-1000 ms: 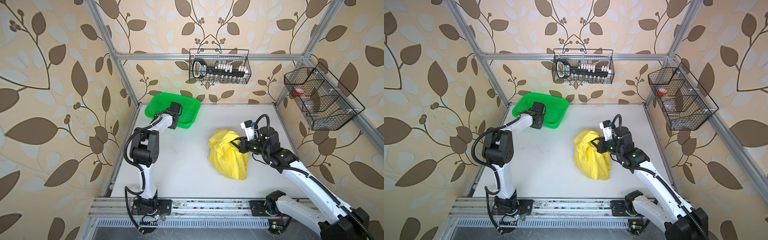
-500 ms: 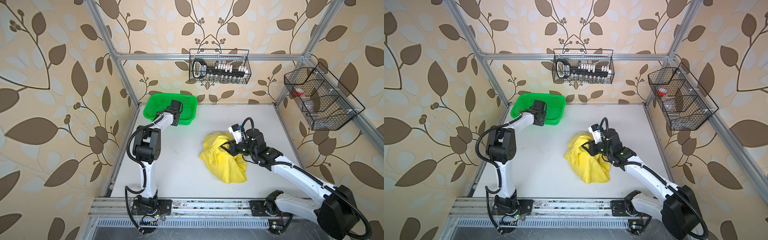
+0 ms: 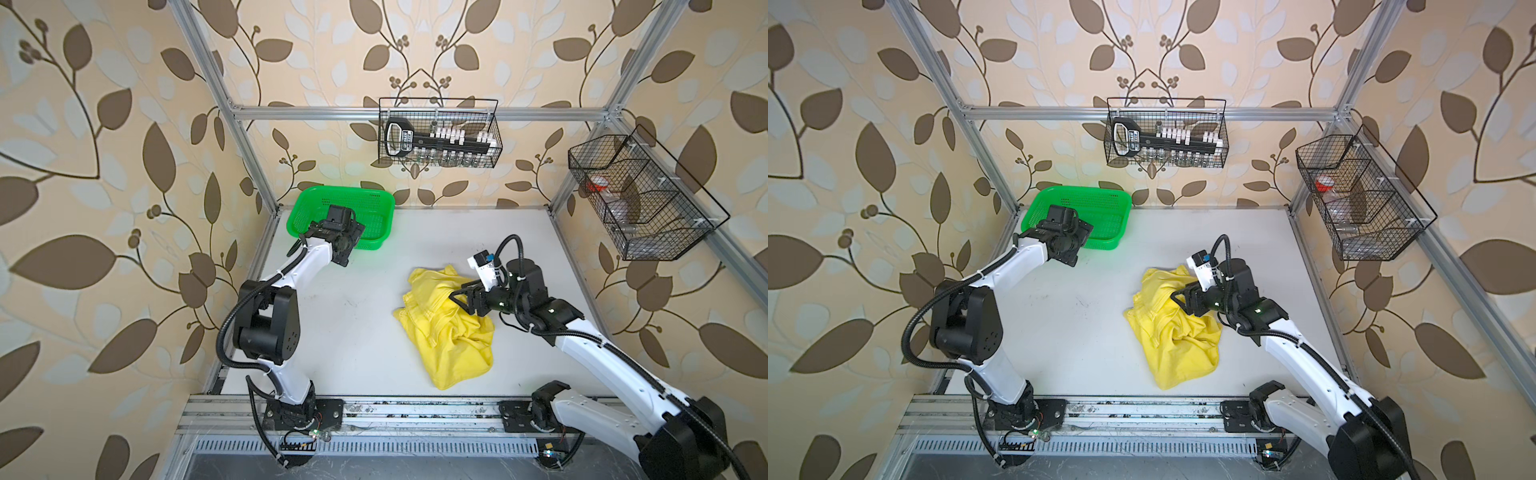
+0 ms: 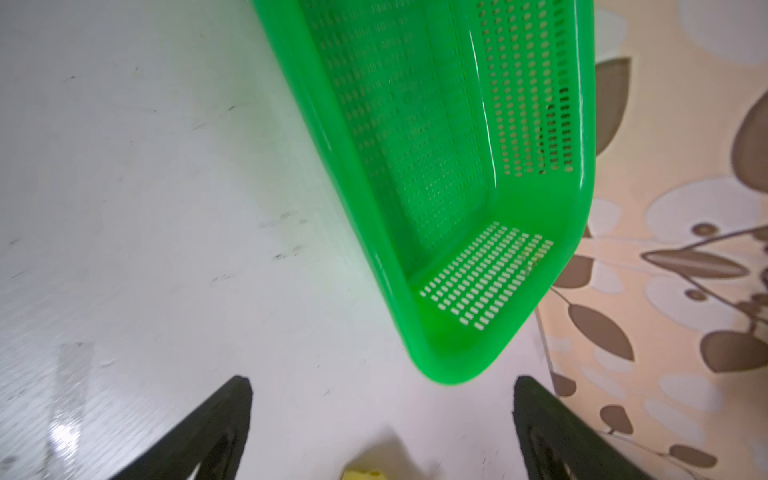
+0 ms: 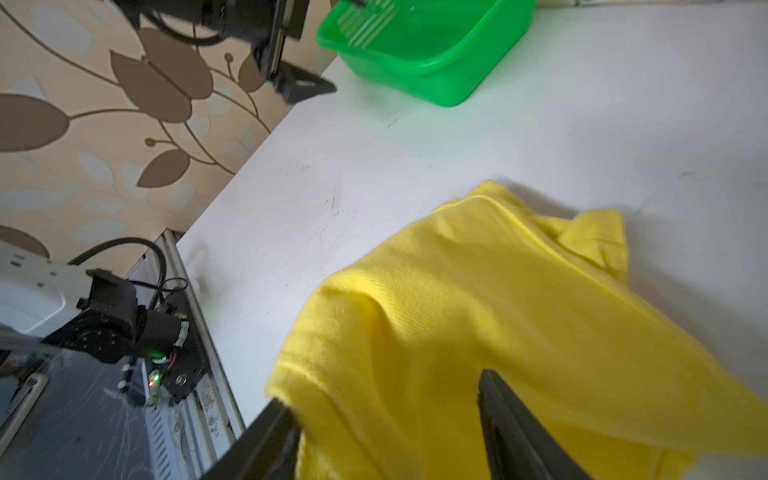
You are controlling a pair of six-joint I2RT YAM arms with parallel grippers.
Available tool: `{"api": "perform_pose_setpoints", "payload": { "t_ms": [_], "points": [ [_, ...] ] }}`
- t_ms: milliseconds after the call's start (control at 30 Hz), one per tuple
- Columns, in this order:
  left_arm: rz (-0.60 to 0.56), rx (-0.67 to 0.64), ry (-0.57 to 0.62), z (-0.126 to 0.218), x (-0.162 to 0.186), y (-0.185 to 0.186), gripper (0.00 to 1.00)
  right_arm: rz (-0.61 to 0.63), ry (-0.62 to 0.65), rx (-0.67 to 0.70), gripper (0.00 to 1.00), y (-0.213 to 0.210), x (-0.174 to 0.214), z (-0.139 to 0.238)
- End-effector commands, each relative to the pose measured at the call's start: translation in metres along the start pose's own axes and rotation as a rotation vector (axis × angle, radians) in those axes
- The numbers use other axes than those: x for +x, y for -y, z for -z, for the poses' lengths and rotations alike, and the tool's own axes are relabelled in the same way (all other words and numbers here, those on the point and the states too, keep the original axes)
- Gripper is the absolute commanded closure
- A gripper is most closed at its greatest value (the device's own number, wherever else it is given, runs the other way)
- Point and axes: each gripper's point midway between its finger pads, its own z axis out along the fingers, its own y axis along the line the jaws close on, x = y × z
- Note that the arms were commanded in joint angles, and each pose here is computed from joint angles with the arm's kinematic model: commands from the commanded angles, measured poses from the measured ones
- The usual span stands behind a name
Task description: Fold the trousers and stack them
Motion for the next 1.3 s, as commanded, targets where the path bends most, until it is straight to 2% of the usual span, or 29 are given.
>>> {"api": "perform_pose_setpoints", "payload": {
  "t_ms": [0,100,300,400,533,667,767,933,1100,1133,1233,1267],
  "points": [
    [-0.194,-0.049,-0.135,0.03,0.047,-0.033,0.01,-0.014,-0.037,0.073,0.33,0.016,0.016,0.018],
    [-0.264,-0.089,-0.219,0.045,0.081,-0.066,0.01,-0.091,-0.057,0.116,0.33,0.029,0.032,0.021],
    [-0.37,-0.058,-0.391,0.072,0.152,-0.101,0.01,-0.19,-0.081,0.155,0.33,0.042,0.061,0.013],
    [-0.405,-0.009,-0.49,0.074,0.187,-0.109,0.02,-0.227,-0.117,0.134,0.31,0.044,0.078,0.004],
    [-0.449,0.054,-0.59,0.072,0.212,-0.102,0.05,-0.228,-0.161,0.148,0.3,0.049,0.101,-0.006],
    [-0.477,0.051,-0.717,0.059,0.246,-0.105,0.14,-0.22,-0.209,0.176,0.32,0.055,0.117,-0.016],
    [-0.511,0.058,-0.777,0.052,0.267,-0.108,0.22,-0.219,-0.199,0.176,0.39,0.055,0.114,-0.022],
    [-0.527,0.063,-0.797,0.04,0.279,-0.114,0.4,-0.24,-0.198,0.174,0.6,0.058,0.112,-0.03],
    [-0.518,0.152,-0.761,0.042,0.277,-0.086,0.72,-0.267,-0.17,0.159,0.87,0.056,0.107,-0.034],
    [-0.519,0.156,-0.76,0.041,0.277,-0.084,0.75,-0.268,-0.164,0.16,0.91,0.057,0.105,-0.035],
    [-0.54,0.177,-0.746,0.044,0.275,-0.074,0.97,-0.277,-0.149,0.171,0.97,0.061,0.101,-0.033],
    [-0.553,0.178,-0.737,0.046,0.272,-0.071,1.0,-0.279,-0.141,0.177,0.99,0.062,0.099,-0.031]
  ]
}}
